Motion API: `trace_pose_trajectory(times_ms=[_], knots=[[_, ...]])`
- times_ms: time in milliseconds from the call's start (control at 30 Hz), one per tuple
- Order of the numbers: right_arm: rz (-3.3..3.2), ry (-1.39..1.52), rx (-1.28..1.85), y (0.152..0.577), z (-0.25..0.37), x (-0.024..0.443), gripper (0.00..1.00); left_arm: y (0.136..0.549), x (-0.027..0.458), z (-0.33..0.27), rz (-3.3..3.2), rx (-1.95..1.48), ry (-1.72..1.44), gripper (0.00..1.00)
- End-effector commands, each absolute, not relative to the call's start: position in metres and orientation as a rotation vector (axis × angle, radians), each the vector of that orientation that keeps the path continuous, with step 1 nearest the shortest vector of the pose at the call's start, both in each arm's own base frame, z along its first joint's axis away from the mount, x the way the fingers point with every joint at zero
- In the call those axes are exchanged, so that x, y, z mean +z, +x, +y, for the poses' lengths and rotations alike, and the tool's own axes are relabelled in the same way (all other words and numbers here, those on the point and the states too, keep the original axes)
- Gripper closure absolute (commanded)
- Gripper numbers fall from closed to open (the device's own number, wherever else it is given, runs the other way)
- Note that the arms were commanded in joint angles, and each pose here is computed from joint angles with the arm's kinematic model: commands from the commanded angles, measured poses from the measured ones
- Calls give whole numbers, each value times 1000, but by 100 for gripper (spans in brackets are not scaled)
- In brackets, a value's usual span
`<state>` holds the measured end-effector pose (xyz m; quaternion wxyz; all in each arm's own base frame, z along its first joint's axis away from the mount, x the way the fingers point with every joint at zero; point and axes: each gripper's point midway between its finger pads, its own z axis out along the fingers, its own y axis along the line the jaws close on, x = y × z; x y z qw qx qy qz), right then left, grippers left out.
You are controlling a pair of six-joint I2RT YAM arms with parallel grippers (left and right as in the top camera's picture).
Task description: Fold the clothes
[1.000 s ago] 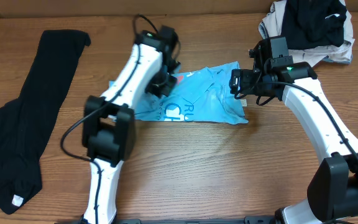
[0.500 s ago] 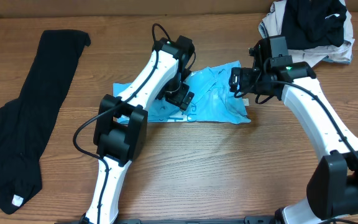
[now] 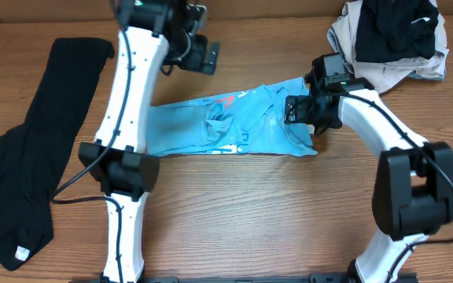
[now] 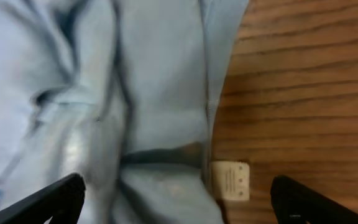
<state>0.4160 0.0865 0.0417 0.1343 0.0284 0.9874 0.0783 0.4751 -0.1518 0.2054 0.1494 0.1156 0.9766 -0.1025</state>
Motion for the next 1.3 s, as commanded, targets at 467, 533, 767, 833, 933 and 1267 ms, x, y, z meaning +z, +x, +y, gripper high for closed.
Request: trace_pose_trajectory(times_ms=[467, 533, 767, 833, 933, 1267], knots=[[2915, 54, 562, 413, 126, -10, 19, 467, 205, -106, 2872, -316, 288, 0], [2922, 74, 558, 412, 125, -11, 36, 467, 205, -106, 2872, -316, 288, 0], [2935, 103, 454, 412, 112, -15, 96, 466, 204, -106, 2879, -317, 288, 0], [2943, 149, 391, 412, 101, -17, 96, 465, 204, -105, 2884, -312, 287, 0], [2943, 213, 388, 412, 84, -5, 96, 466, 202, -96, 2892, -230, 278, 0], [2780, 186, 575, 397, 30, 114, 96, 476, 201, -27, 2892, 87, 132, 0]])
